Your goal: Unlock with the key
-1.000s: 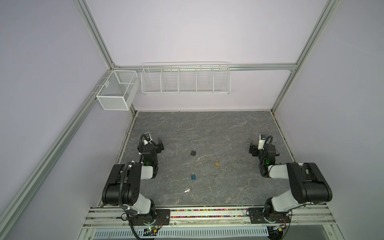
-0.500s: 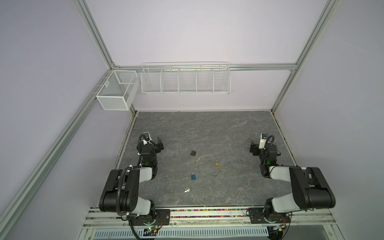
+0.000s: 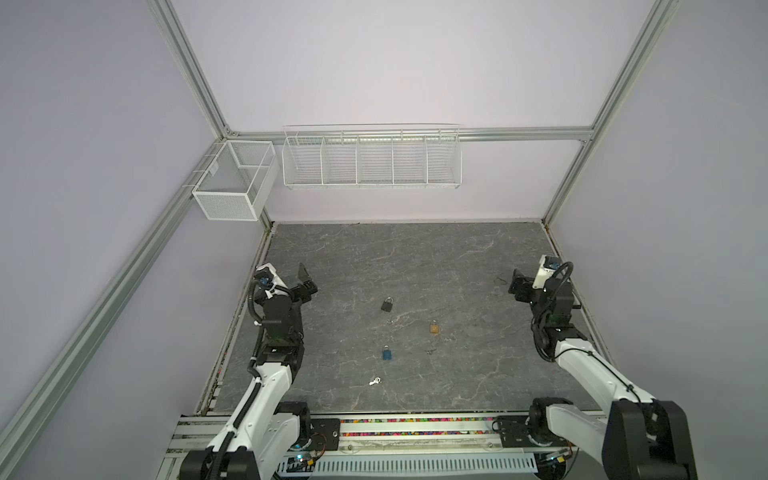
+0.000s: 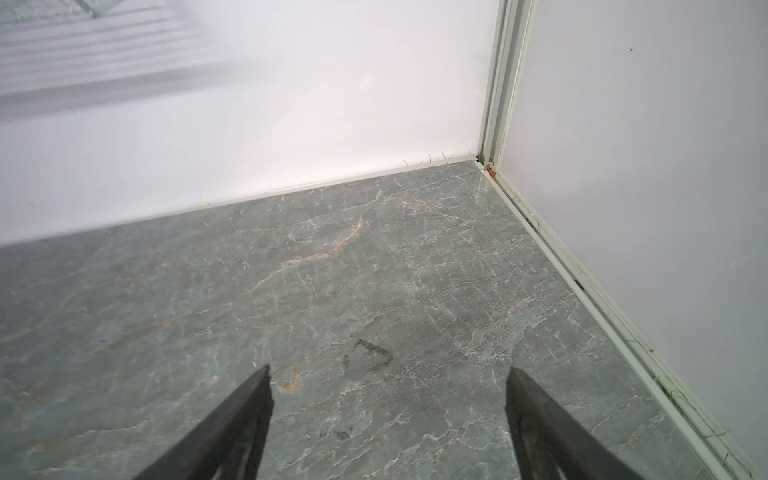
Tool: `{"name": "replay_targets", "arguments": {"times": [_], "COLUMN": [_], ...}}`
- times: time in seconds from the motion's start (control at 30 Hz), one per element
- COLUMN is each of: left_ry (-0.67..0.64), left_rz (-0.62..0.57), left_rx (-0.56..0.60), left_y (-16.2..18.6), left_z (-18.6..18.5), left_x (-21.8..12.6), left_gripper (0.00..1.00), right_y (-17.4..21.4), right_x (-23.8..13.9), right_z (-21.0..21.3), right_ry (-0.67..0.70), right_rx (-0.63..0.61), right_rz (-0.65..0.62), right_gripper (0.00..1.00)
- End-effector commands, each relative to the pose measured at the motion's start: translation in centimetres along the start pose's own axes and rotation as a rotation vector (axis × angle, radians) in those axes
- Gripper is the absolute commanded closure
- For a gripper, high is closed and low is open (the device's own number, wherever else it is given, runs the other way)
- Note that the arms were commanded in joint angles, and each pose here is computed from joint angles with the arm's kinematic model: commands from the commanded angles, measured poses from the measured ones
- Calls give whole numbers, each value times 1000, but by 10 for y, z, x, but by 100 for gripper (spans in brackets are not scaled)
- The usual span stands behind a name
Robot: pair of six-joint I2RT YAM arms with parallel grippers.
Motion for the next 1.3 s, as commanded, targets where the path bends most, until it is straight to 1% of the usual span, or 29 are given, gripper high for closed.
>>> {"name": "replay_targets", "arguments": {"times": [0.0,0.07,0.13,0.2,0.27,0.4,0.43,0.6,0.67,0.87,1.03,1.07,1.1,1.17,1.27], "left_ry": [-85,-48,-51,-62,-29,49,75,118,124,186,217,229,240,263,285], "left_rz": [21,18,49,103,154,276,306,467,519,664,764,781,793,817,849], "left_rx": [-186,-239,-286,-312,-306,-356,-363,-426,-414,-391,-369,-365,-360,-355,-355], "left_y": [-1,-1,1,3,6,14,16,34,41,66,86,90,94,100,109], "left_z": [12,11,11,10,5,-7,-10,-22,-29,-54,-72,-76,-80,-87,-95], "left_x": [-11,-18,-22,-26,-29,-36,-37,-47,-54,-74,-88,-92,-95,-100,-108], "left_gripper": [1,1,1,1,1,1,1,1,1,1,1,1,1,1,1], "right_y": [17,25,28,28,29,31,31,38,43,57,66,74,68,75,88], "right_x": [-12,-20,-26,-30,-34,-45,-48,-59,-64,-82,-103,-107,-109,-114,-120], "right_z": [-2,-5,0,10,18,30,34,61,78,119,156,162,172,186,207], "right_ry": [16,44,2,-82,-143,-200,-218,-311,-377,-485,-575,-582,-598,-621,-663], "right_rx": [207,297,329,330,323,261,236,107,50,-133,-328,-380,-418,-496,-593], "right_rz": [162,222,266,309,347,408,424,531,575,680,748,773,764,794,834], "right_gripper": [11,11,11,11,11,11,11,12,12,12,8,6,4,0,6]}}
Point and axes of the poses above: each gripper's point midway between its finger pads, its own x axis out along the fingers, its own z axis along the line the jaws close on, y = z × x, the point moved 6 cm from there along -x, back along the fingers, and after that the axes turned 12 degrees about -x, right-handed, at the moved point
